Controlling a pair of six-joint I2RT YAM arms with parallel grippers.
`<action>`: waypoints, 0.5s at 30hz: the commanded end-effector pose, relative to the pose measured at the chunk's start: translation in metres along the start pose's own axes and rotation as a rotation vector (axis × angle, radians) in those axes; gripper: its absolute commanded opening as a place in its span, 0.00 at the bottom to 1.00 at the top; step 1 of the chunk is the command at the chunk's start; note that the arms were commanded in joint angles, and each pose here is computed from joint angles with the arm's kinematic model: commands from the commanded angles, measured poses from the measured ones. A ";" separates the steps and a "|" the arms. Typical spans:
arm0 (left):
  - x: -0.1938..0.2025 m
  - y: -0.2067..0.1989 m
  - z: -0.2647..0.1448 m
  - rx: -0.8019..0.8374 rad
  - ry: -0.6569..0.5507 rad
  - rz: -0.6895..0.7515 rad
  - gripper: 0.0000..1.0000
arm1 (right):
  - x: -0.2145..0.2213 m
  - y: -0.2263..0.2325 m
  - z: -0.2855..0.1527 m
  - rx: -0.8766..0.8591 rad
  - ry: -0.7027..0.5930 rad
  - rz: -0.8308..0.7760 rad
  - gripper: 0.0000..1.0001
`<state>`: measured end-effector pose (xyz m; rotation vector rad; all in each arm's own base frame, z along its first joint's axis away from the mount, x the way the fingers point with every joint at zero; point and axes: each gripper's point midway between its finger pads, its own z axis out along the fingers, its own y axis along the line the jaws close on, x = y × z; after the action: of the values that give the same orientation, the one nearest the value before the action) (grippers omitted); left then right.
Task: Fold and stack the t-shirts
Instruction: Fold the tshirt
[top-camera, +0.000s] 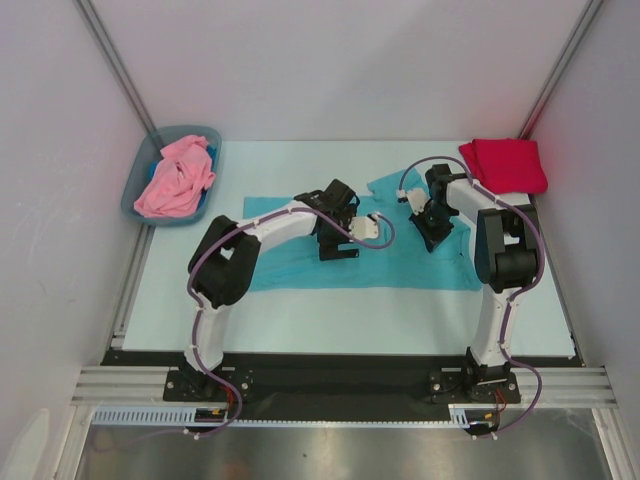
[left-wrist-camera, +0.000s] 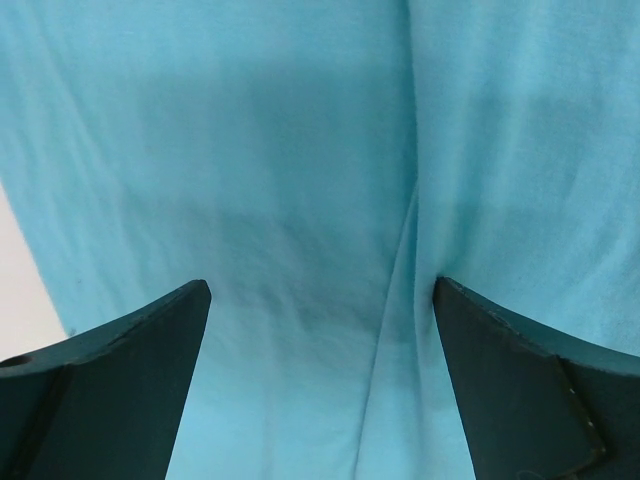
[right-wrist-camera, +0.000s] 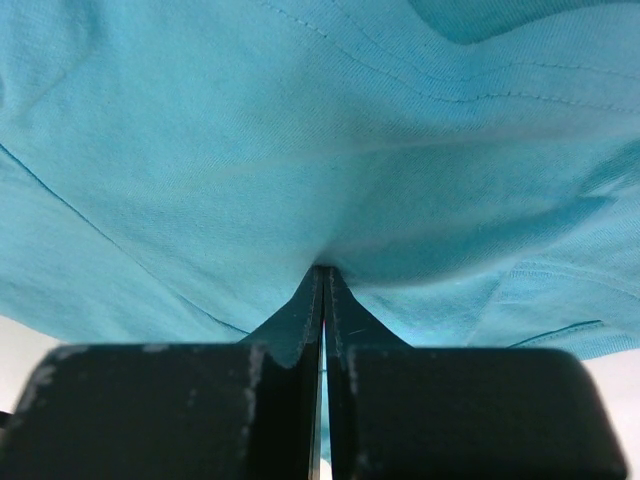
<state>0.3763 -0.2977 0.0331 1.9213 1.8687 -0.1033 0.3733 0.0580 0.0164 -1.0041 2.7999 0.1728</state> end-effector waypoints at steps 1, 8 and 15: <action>-0.022 0.030 -0.017 -0.097 -0.054 -0.023 1.00 | -0.008 0.018 0.010 -0.060 -0.032 -0.023 0.00; -0.038 0.052 -0.032 -0.148 -0.096 -0.033 1.00 | -0.008 0.018 0.013 -0.060 -0.036 -0.022 0.00; -0.022 0.041 -0.017 -0.111 -0.057 -0.015 1.00 | -0.008 0.016 0.014 -0.050 -0.031 -0.022 0.00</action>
<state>0.4067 -0.3129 0.0691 1.8189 1.8102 -0.0566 0.3733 0.0579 0.0160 -1.0031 2.7980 0.1715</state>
